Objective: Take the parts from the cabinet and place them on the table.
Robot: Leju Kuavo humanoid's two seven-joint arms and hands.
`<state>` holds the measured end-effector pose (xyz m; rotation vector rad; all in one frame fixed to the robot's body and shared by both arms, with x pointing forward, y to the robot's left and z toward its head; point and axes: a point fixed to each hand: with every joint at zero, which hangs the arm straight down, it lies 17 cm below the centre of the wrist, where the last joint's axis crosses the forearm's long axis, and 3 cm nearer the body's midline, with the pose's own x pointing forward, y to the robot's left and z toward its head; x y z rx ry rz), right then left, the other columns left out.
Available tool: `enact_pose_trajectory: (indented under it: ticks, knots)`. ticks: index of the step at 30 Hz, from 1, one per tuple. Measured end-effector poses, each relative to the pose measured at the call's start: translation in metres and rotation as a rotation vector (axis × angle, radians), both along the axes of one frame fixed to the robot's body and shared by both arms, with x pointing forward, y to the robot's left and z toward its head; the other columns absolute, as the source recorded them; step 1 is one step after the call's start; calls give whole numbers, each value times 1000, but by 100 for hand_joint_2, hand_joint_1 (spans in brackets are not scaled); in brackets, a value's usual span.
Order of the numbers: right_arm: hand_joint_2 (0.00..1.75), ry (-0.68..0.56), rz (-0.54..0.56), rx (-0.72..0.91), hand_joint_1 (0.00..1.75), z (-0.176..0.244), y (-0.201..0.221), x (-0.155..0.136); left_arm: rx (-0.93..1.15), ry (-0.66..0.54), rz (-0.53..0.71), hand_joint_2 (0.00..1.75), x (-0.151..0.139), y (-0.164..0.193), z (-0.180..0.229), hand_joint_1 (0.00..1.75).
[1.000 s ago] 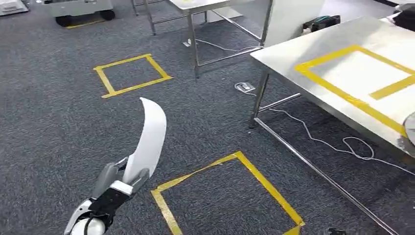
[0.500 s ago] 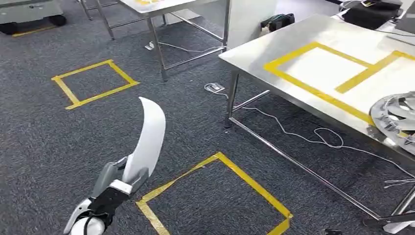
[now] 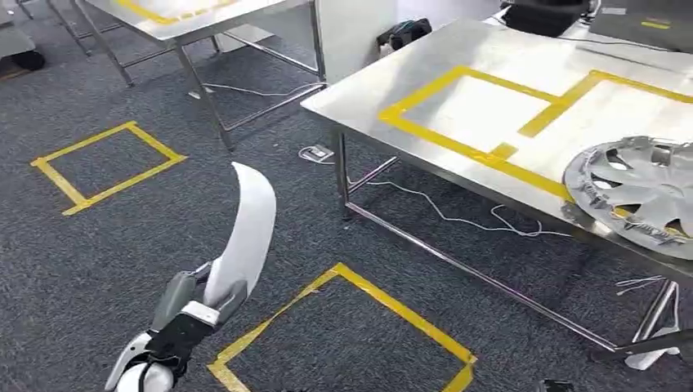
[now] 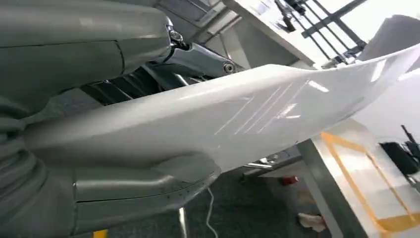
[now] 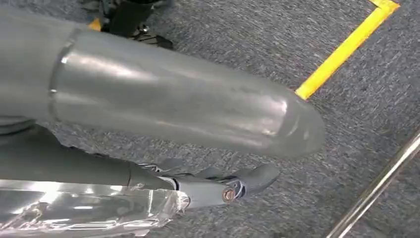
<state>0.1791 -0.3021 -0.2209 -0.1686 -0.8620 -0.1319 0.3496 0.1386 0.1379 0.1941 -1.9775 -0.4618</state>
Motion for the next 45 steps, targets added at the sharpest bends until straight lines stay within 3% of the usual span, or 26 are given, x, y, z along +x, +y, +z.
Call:
enact_pose_trajectory:
  ticks: [34, 45]
  knots:
    - [0, 30, 19, -2, 0, -4, 4, -2, 35, -37, -31, 175, 1, -7, 6, 175]
    - [0, 75, 61, 6, 0, -10, 12, -9, 54, -112, -47, 175, 12, -12, 27, 175]
